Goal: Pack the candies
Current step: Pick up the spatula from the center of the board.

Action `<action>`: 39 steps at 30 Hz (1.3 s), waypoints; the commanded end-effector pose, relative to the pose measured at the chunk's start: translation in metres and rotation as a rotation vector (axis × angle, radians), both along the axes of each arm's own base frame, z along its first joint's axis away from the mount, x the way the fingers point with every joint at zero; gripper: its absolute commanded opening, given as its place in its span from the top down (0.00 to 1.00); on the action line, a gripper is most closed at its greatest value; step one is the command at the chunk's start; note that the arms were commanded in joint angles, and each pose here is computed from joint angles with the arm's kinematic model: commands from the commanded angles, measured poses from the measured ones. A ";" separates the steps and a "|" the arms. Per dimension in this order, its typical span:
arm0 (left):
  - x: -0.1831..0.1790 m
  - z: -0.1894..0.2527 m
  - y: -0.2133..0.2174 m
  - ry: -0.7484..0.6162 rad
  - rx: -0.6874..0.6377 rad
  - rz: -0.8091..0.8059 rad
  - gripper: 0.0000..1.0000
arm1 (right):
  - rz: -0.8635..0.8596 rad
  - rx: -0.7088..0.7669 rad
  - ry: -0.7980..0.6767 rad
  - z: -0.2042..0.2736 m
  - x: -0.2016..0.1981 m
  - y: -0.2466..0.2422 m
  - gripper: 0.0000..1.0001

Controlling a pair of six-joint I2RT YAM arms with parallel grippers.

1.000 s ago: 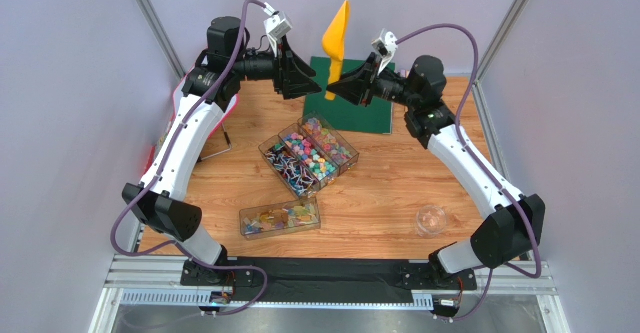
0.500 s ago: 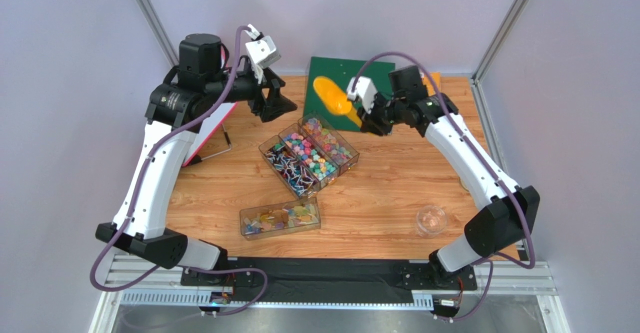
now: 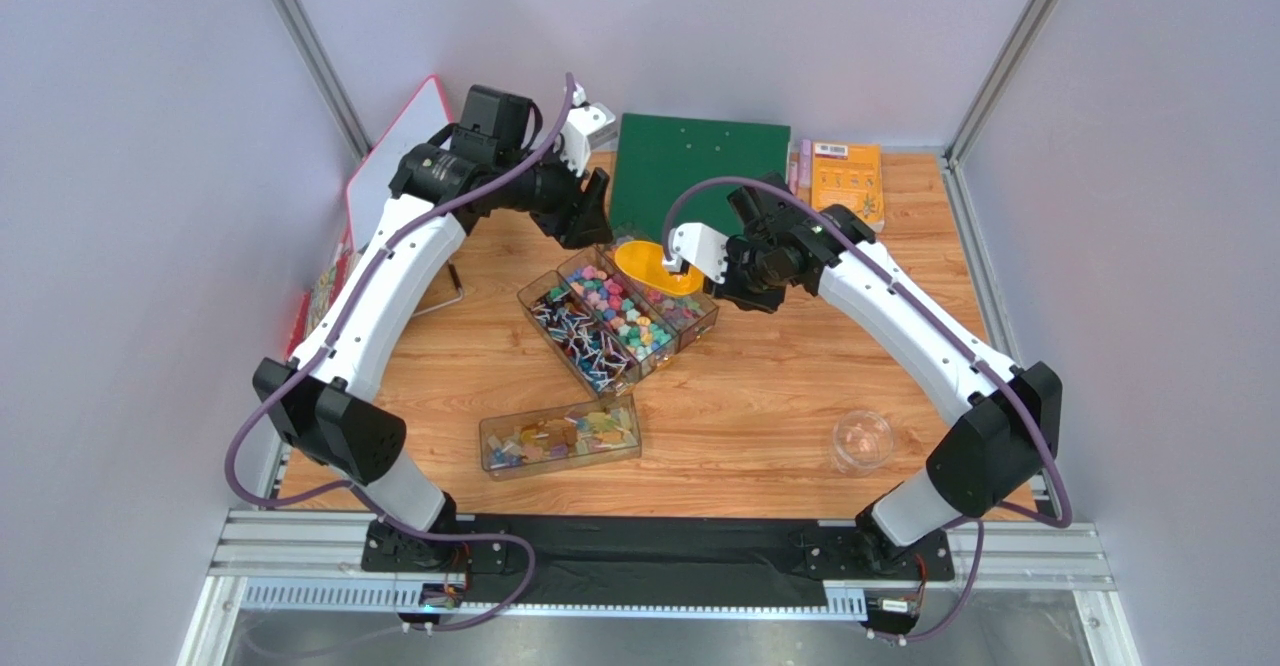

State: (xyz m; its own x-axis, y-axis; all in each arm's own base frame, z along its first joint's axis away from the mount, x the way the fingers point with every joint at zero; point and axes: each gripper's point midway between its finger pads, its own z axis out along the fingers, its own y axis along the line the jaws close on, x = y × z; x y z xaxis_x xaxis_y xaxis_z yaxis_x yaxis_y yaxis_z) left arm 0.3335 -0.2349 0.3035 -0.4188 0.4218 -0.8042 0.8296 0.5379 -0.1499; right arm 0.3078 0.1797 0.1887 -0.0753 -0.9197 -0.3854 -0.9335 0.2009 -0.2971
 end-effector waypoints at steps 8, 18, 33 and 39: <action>-0.002 -0.001 -0.013 0.082 -0.068 0.004 0.41 | 0.030 0.080 -0.164 0.057 0.004 0.013 1.00; -0.008 -0.009 -0.025 0.164 -0.115 -0.032 0.53 | 0.033 0.121 -0.219 0.079 0.011 0.023 1.00; -0.049 -0.012 -0.035 0.308 -0.207 -0.173 1.00 | 0.005 0.138 -0.267 0.084 0.018 0.027 1.00; -0.062 -0.002 -0.031 0.421 -0.371 -0.296 1.00 | -0.100 0.366 -0.227 0.110 0.005 0.025 0.64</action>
